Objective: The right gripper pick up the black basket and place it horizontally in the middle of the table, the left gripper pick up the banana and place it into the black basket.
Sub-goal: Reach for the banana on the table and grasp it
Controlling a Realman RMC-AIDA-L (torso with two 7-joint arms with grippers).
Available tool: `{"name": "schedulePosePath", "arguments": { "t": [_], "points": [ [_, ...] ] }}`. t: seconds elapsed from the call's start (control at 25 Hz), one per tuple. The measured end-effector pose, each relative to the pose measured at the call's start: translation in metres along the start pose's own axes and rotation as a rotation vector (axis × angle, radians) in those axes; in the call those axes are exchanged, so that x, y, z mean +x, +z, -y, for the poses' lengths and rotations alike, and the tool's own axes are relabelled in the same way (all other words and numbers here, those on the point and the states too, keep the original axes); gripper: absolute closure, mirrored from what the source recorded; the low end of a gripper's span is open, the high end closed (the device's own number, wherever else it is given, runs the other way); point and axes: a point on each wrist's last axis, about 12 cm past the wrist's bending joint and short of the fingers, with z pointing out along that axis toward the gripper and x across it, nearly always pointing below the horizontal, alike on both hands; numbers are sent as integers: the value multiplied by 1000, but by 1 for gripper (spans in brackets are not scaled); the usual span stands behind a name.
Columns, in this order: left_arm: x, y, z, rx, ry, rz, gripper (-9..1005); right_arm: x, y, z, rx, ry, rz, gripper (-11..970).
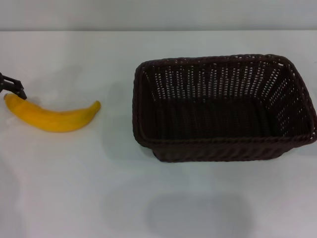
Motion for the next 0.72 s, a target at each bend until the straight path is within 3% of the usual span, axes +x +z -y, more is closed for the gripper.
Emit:
{"name": "schedulePosePath", "arguments": {
  "t": [0.32, 0.72],
  "points": [
    [0, 13, -5, 6, -27, 35, 160, 4, -2, -2, 3, 2, -14, 254],
    [-8, 17, 1, 41, -32, 113, 166, 9, -1, -3, 17, -3, -46, 254]
  ]
}}
